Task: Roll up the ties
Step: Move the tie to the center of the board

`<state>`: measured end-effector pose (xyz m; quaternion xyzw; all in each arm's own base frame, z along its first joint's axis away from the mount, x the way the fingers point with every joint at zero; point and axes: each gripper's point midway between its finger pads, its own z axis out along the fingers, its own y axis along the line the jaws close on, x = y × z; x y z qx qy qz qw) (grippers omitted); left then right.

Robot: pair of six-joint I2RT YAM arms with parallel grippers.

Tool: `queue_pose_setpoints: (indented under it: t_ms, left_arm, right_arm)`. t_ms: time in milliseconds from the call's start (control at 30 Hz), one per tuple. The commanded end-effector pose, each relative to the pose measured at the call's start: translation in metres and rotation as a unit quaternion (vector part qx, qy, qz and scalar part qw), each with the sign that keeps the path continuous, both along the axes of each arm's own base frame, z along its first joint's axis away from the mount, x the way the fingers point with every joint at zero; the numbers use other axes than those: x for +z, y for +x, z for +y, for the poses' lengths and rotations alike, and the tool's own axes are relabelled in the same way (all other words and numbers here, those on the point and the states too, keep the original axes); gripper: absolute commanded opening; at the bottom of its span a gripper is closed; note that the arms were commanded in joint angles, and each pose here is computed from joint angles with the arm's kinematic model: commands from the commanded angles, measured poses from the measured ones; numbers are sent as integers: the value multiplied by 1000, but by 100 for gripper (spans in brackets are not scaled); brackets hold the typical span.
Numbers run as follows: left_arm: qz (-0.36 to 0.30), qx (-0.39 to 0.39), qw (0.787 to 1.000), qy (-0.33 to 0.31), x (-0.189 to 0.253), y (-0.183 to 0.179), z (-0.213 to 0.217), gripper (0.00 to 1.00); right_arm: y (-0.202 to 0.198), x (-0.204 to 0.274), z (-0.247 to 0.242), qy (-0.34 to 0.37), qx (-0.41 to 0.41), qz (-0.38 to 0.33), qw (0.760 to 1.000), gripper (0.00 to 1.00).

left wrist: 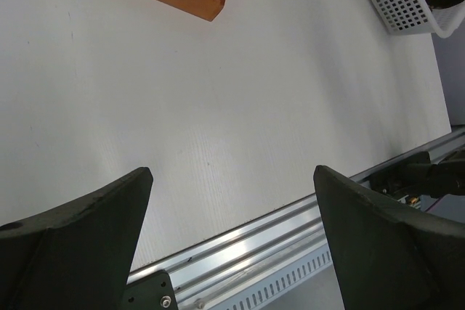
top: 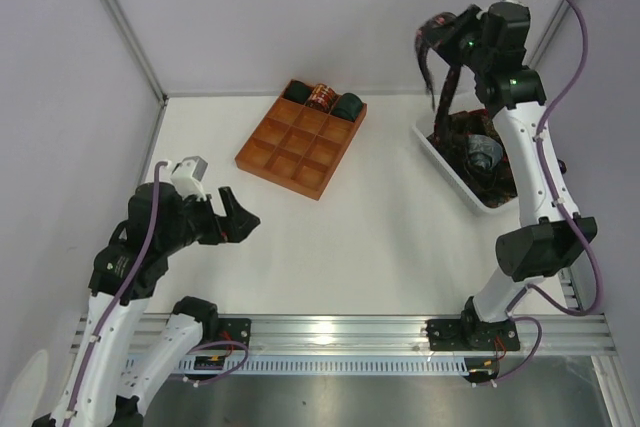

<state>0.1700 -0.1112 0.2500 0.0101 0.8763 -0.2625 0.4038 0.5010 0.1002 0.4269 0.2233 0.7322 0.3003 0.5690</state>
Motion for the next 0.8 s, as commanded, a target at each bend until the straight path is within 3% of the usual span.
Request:
queue_pose_setpoints:
  t_ms: [0,133,167,200,233,367,467,767]
  left_arm:
    - [-32,8,999,0,25,3,3,100]
    - [-34,14,999,4,35,2,6,100]
    - [-38,20,999,5,40,3,8,100]
    - [-57,27,998,3,56,2,11,100]
    - [-72,37,997,5,66,2,15,100]
    - [-160,98,982,14,120,-5,42,100]
    - [-216,142,966,-1,159,-23,62,100]
    - [-268,183,946,-26,192,-51,82,100]
  right_arm:
    - [-25,29,76,12,187,-43,981,0]
    - [-57,57,162,72,341,-48,936,0]
    - [-79,59,195,86,401,-39,911,0]
    - [-72,36,218,101,428,-6,898,0]
    - [-95,58,235,138,478,-1,868,0]
    - [-164,56,321,197,615,57,762,0]
    - [-216,58,355,217,690,71,686,0]
    - [-310,46,376,177,797,89,570,0]
